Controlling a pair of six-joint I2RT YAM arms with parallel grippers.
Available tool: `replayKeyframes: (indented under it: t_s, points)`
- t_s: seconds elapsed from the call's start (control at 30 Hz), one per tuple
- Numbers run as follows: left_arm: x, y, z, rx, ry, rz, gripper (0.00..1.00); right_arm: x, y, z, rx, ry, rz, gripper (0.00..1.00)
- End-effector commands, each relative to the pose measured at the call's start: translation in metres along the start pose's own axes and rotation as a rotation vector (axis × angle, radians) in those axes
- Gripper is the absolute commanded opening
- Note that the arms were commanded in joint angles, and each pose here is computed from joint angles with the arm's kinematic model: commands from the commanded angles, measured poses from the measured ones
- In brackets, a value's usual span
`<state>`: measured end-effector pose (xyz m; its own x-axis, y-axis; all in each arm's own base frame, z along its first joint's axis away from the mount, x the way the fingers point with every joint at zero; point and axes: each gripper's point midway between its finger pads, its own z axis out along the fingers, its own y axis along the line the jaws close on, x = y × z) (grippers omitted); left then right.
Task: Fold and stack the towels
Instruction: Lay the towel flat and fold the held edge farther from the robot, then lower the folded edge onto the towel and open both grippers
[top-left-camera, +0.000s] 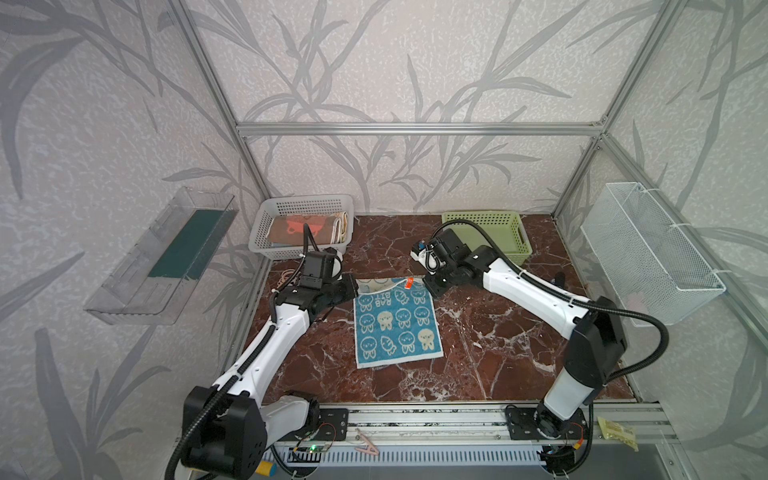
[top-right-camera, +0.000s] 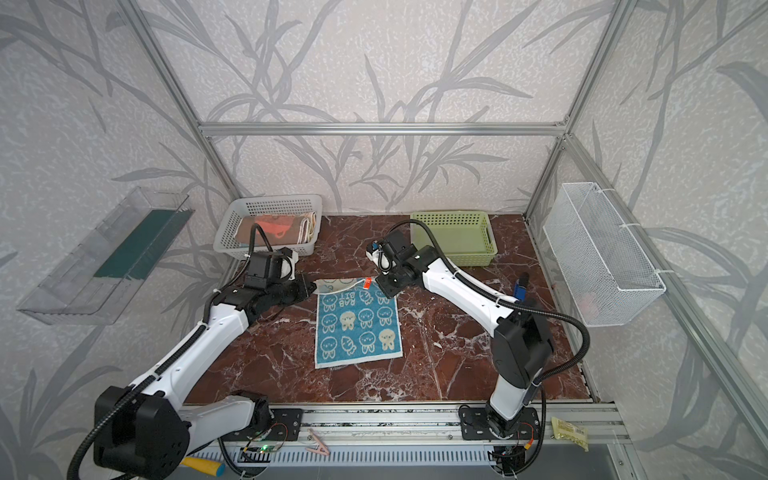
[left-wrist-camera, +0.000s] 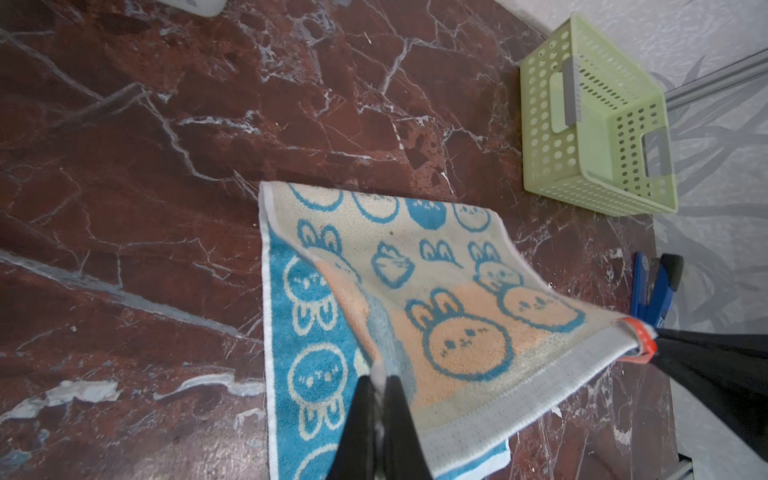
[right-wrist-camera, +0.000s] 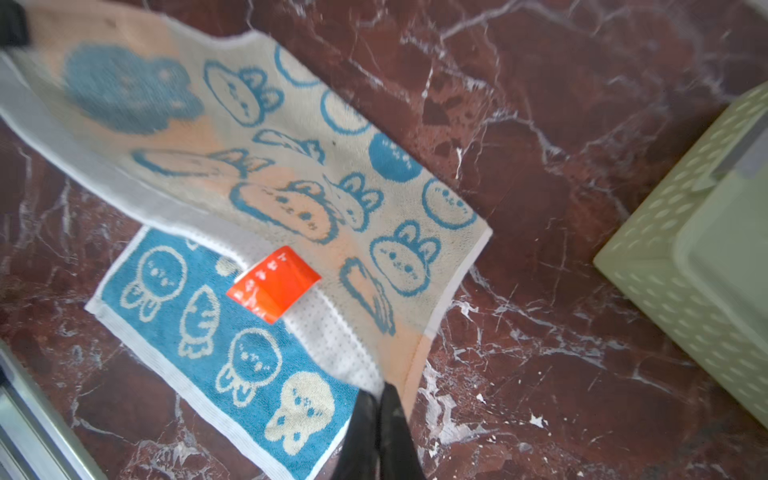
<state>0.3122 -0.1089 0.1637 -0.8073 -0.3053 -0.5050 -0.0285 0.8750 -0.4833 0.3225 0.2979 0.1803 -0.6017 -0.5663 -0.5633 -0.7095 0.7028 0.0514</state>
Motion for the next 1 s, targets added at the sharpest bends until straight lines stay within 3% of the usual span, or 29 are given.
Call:
replayKeyframes:
  t_s: [0.0, 0.2, 0.63, 0.97]
  points:
    - [0.036, 0.02, 0.005, -0.071, 0.084, -0.031, 0.0, 0.032, 0.005, 0.006, -0.016, 0.066, 0.013, 0.0]
    - [0.076, 0.036, 0.014, -0.082, 0.142, -0.084, 0.0, 0.077, 0.014, 0.03, -0.066, 0.155, 0.061, 0.0]
    - [0.066, 0.03, -0.014, -0.103, 0.11, -0.05, 0.0, 0.058, 0.022, -0.016, -0.041, 0.089, 0.005, 0.0]
    - [0.145, 0.059, 0.01, -0.113, 0.249, -0.165, 0.0, 0.157, 0.049, 0.041, -0.155, 0.246, 0.129, 0.0]
